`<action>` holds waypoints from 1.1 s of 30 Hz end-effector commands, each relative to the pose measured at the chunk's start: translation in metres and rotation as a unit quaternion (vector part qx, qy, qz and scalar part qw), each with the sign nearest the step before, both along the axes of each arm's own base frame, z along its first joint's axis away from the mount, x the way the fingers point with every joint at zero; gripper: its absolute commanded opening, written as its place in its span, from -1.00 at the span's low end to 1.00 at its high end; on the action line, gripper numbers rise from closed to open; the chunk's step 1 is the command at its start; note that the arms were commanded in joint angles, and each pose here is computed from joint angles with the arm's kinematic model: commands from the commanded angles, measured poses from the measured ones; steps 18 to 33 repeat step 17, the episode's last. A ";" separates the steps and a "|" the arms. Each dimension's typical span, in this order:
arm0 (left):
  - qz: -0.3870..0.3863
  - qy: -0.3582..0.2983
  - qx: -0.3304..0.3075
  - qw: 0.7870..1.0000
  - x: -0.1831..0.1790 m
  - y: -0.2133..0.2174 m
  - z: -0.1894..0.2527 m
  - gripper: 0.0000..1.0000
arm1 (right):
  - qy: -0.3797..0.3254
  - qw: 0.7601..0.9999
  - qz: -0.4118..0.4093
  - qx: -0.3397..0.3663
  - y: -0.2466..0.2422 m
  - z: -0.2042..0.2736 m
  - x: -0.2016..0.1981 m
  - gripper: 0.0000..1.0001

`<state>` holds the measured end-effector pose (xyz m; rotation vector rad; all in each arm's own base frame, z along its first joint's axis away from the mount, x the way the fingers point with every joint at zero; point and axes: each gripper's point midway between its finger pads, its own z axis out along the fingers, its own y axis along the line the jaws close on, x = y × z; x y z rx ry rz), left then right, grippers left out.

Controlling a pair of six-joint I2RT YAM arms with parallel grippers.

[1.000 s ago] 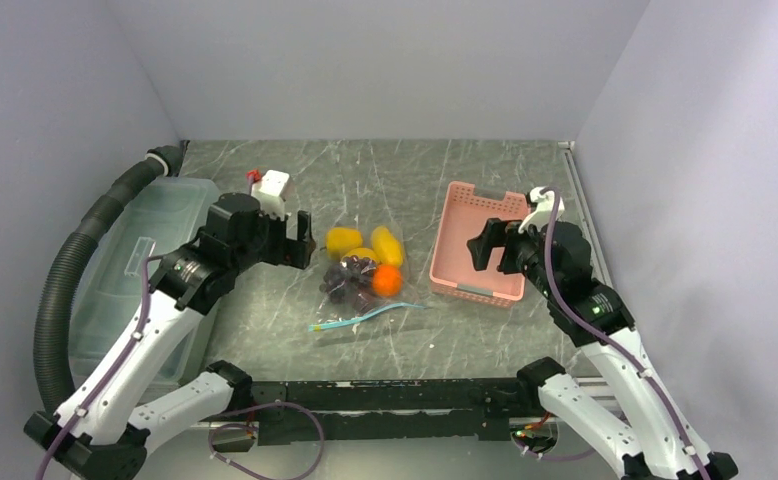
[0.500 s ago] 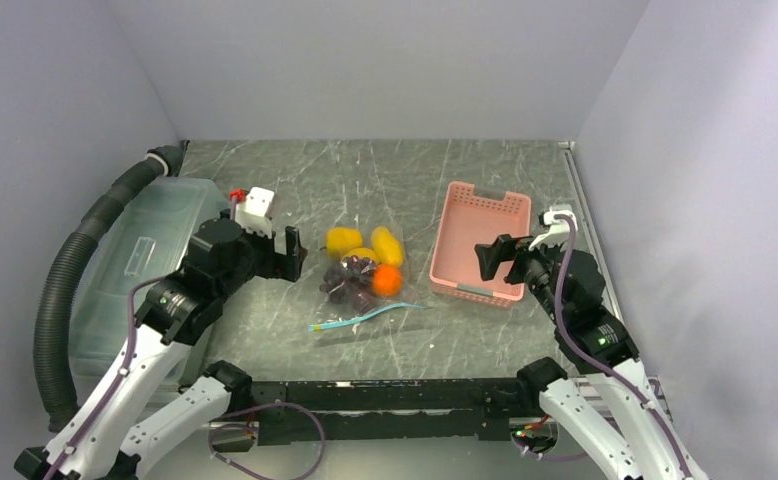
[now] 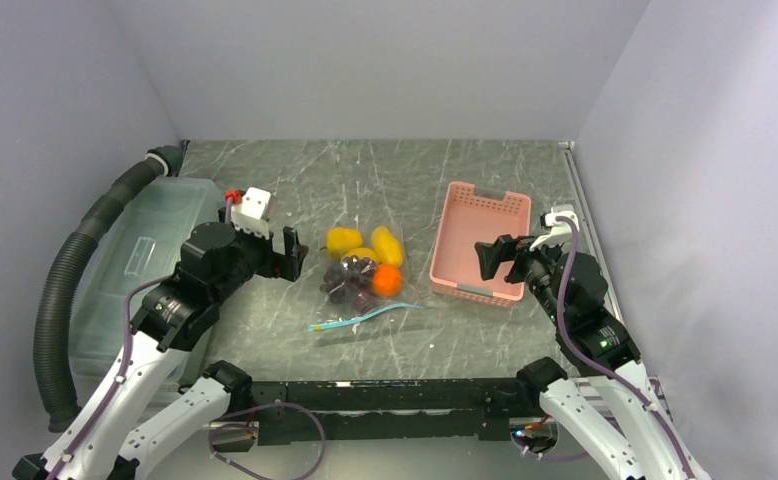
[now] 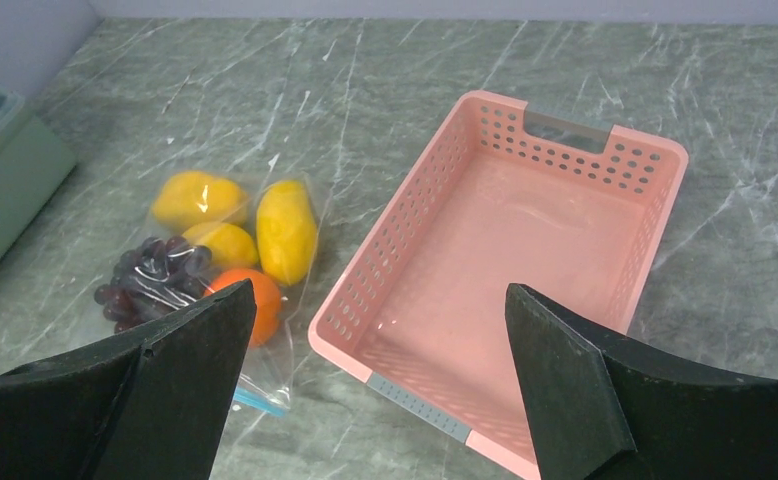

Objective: Place the food in the zip-top bag and seal the zipper
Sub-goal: Reset both arms

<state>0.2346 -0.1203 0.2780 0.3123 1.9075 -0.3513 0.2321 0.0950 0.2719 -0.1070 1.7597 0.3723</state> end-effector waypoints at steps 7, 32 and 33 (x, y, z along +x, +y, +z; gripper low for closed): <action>-0.017 -0.013 -0.004 1.000 0.004 -0.007 0.006 0.99 | -0.030 1.000 -0.004 0.000 0.000 0.014 0.002 0.99; -0.003 -0.009 -0.001 1.000 0.006 -0.003 0.007 0.99 | -0.027 1.000 -0.004 -0.002 0.001 0.013 0.003 0.99; -0.003 -0.009 -0.001 1.000 0.006 -0.003 0.007 0.99 | -0.027 1.000 -0.004 -0.002 0.001 0.013 0.003 0.99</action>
